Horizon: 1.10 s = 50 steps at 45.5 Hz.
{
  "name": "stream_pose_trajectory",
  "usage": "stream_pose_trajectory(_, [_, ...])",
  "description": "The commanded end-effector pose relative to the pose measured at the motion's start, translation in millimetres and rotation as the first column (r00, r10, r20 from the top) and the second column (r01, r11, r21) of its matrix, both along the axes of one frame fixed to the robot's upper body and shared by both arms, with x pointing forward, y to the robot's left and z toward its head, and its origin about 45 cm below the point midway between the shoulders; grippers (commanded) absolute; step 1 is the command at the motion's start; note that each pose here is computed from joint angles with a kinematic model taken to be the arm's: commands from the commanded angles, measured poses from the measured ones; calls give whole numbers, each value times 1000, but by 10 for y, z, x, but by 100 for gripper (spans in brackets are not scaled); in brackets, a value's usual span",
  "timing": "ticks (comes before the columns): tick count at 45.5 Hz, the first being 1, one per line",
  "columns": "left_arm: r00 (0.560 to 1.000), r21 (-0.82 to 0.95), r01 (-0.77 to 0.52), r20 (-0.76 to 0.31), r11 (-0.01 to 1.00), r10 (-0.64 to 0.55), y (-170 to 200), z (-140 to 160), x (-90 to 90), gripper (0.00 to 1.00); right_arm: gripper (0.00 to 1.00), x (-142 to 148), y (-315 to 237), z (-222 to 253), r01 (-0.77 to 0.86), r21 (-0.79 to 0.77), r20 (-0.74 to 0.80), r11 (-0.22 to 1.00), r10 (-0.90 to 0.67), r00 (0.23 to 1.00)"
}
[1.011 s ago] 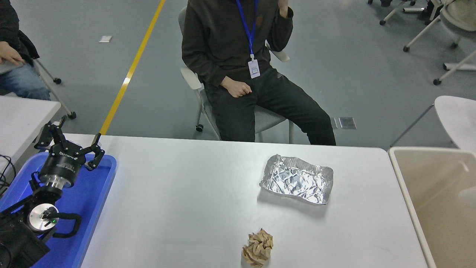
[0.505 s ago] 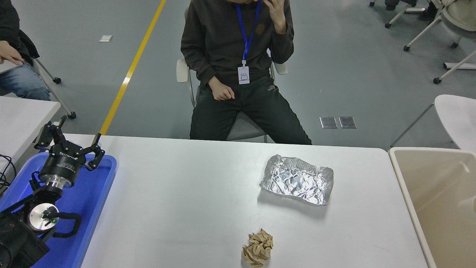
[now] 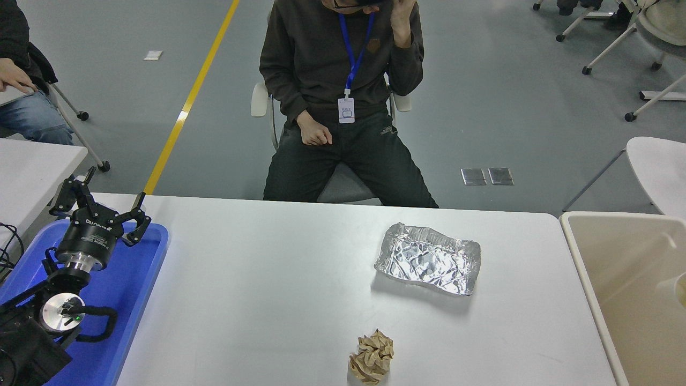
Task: Clean the table surface
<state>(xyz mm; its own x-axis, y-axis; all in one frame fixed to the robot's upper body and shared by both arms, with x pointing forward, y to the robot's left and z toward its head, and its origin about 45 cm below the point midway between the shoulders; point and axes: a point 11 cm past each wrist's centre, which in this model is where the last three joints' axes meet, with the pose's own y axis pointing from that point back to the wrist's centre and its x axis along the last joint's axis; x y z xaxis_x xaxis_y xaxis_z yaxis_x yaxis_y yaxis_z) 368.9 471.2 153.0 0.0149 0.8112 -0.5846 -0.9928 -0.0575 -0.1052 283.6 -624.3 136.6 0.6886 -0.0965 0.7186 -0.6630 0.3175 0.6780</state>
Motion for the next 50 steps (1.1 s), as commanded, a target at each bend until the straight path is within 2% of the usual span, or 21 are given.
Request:
stream_pose_trajectory(1, [1000, 0, 0, 0, 1000, 0, 1, 1, 0, 100, 0, -24, -39, 18, 7, -17, 4, 1000, -7, 1000])
stream_pose_trajectory(3, [1000, 0, 0, 0, 1000, 0, 1, 1, 0, 100, 0, -23, -57, 33, 15, -27, 5, 1000, -15, 1000])
stream_pose_trajectory(4, [1000, 0, 0, 0, 1000, 0, 1, 1, 0, 100, 12, -14, -63, 45, 19, -31, 8, 999, -18, 1000])
stream_pose_trajectory(5, [1000, 0, 0, 0, 1000, 0, 1, 1, 0, 100, 29, -10, -72, 57, 21, -36, 13, 999, -20, 1000])
stream_pose_trajectory(8, [1000, 0, 0, 0, 1000, 0, 1, 1, 0, 100, 91, 1, -59, 50, 19, -37, 14, 999, -19, 1000])
stream_pose_trajectory(9, [1000, 0, 0, 0, 1000, 0, 1, 1, 0, 100, 98, 4, -53, 45, 19, -35, 15, 999, -19, 1000])
stream_pose_trajectory(50, [1000, 0, 0, 0, 1000, 0, 1, 1, 0, 100, 98, -9, -47, 25, 33, -21, 43, 999, -33, 999])
